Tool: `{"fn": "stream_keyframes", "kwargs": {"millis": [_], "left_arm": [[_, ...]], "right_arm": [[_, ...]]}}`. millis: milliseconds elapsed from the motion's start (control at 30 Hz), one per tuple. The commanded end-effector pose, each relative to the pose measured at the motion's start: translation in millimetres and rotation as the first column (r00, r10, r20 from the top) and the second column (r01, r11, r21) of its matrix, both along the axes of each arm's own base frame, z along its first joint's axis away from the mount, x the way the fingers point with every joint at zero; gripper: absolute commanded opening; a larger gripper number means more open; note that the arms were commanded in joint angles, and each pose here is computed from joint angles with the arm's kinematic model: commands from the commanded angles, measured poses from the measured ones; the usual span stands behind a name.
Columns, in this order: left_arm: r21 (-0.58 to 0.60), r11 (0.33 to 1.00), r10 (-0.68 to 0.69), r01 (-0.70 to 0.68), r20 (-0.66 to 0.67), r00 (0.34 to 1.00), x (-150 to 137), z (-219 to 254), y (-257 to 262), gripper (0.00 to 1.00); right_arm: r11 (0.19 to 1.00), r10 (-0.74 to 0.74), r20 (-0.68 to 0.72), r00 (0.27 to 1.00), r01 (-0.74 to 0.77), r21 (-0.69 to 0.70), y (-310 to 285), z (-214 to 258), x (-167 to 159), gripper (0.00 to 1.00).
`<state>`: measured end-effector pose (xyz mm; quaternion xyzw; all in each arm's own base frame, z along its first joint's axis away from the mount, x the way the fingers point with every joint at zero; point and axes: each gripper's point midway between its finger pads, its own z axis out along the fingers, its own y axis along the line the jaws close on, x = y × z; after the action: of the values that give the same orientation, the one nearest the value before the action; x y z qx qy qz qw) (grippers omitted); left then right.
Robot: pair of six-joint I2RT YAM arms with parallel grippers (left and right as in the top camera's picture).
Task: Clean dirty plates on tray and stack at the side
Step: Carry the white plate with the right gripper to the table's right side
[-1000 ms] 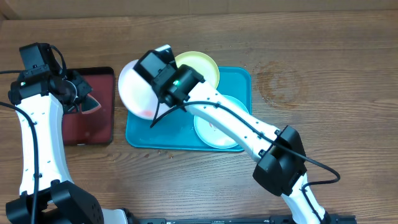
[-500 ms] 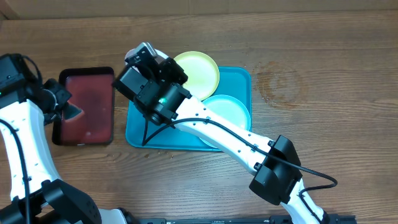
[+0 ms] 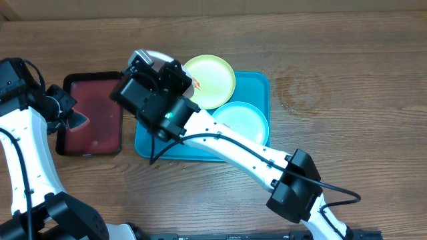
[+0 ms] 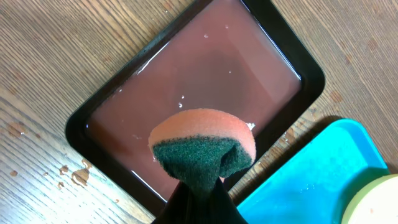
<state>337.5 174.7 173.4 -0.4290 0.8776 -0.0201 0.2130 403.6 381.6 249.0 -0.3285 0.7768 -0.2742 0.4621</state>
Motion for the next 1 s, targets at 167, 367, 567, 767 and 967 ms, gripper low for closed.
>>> {"fn": "stream_keyframes", "kwargs": {"millis": [167, 367, 567, 767, 967], "left_arm": [[-0.011, 1.000, 0.015, -0.015, -0.005, 1.000, -0.9, -1.4, -0.7, 0.04], [-0.020, 1.000, 0.010, -0.010, 0.000, 1.000, 0.0, -1.3, -2.4, 0.04], [-0.040, 0.999, 0.000, 0.000, 0.007, 1.000, 1.5, -1.2, -6.7, 0.04], [-0.054, 0.998, -0.008, 0.008, 0.016, 1.000, 3.1, -0.9, -9.5, 0.04], [-0.054, 0.998, -0.007, 0.008, 0.016, 1.000, 3.0, -0.9, -9.5, 0.04]], "right_arm": [[0.908, 0.094, -0.323, 0.942, 0.052, 0.416, -17.1, -27.9, 20.6, 0.04], [0.725, 0.258, -0.486, 0.835, 0.165, 0.669, -58.7, -21.0, 51.8, 0.04], [0.589, 0.242, -0.674, 0.698, 0.446, 0.674, -170.9, -56.3, 80.2, 0.04], [0.503, 0.066, -0.819, 0.570, 0.690, 0.520, -279.1, -100.8, 79.7, 0.04], [0.420, -0.083, -0.885, 0.459, 0.821, 0.386, -359.0, -146.9, 71.1, 0.04]]}}
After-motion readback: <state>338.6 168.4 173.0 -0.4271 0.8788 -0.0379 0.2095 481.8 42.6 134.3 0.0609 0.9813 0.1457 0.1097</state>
